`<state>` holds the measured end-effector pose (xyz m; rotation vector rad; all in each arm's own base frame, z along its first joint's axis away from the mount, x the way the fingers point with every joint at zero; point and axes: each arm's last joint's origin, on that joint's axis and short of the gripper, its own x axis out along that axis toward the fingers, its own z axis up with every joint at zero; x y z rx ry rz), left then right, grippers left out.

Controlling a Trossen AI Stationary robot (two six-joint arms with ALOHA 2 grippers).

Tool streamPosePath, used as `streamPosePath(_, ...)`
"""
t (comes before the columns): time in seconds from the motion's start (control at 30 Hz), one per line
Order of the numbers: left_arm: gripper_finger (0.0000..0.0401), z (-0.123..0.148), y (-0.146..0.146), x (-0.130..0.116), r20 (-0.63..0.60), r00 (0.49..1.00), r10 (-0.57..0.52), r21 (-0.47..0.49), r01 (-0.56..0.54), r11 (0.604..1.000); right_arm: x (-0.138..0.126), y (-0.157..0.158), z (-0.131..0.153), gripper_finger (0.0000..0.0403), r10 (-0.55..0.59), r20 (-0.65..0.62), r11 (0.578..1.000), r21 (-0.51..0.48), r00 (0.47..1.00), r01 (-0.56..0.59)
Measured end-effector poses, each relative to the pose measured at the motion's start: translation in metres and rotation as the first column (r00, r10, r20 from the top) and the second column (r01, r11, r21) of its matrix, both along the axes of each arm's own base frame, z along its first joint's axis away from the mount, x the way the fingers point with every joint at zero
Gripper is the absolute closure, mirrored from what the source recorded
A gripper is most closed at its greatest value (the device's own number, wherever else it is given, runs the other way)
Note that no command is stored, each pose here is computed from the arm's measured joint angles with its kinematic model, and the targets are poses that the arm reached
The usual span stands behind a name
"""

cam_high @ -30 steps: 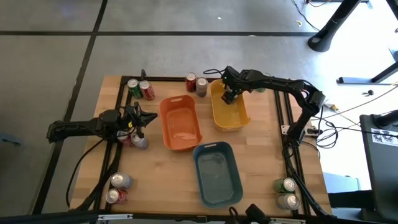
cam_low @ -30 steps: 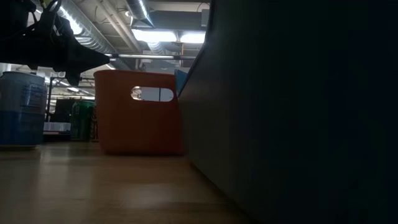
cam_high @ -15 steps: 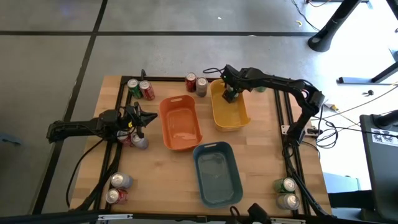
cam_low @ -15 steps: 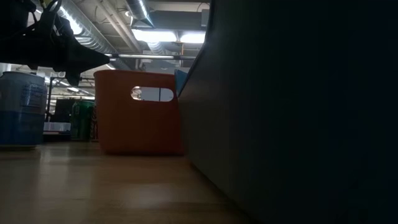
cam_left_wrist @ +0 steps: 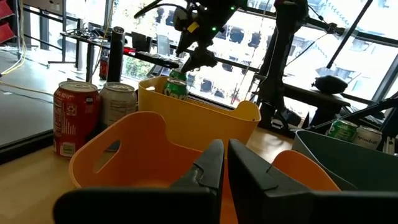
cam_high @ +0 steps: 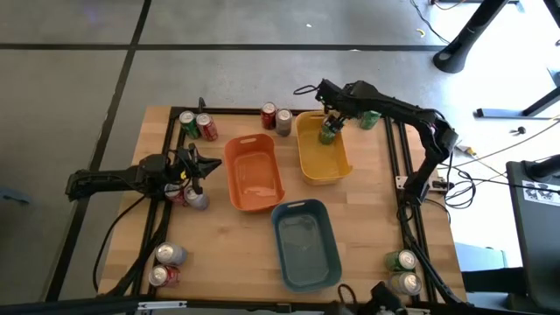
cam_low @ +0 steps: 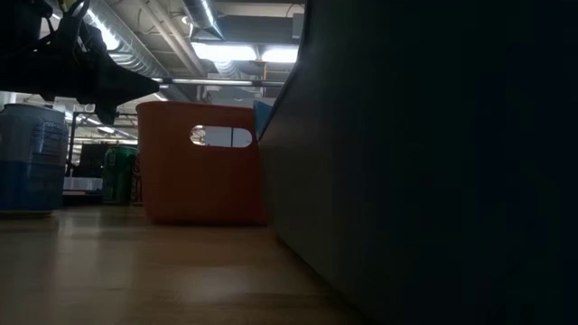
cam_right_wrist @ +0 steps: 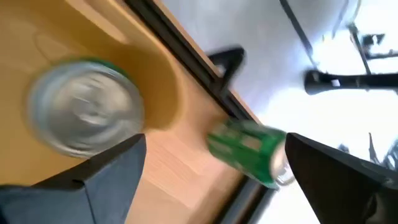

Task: Sort soda cans
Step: Put the green soda can into the yellow bin

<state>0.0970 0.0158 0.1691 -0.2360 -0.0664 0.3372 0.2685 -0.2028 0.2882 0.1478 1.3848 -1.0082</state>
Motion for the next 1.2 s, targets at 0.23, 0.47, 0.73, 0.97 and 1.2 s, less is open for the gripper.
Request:
streamPosePath(0.23,0.0386,0.000,0.000,0.000,0.000,1.000,0.000,0.000,0.000,1.000,-0.034,-0.029,-0.001,0.0022,-0.144,-0.049,0.989,0.037,0.988,0.146)
streamPosePath(0.47,0.0386,0.000,0.000,0.000,0.000,1.000,0.000,0.000,0.000,1.000,-0.062,-0.054,-0.001,0.0006,-0.227,-0.050,0.971,0.064,0.973,0.230)
streamPosePath(0.73,0.0386,0.000,0.000,0.000,0.000,1.000,0.000,0.000,0.000,1.000,-0.080,-0.070,-0.002,0.0008,-0.258,-0.023,0.961,0.102,0.966,0.259)
streamPosePath(0.97,0.0386,0.000,0.000,0.000,0.000,1.000,0.000,0.000,0.000,1.000,-0.081,-0.069,-0.002,0.0017,-0.294,-0.013,0.950,0.103,0.956,0.293)
streamPosePath(1.2,0.0386,0.000,0.000,0.000,0.005,1.000,-0.001,-0.015,0.001,1.000,-0.089,-0.081,-0.005,0.0017,-0.334,0.037,0.936,0.127,0.942,0.327)
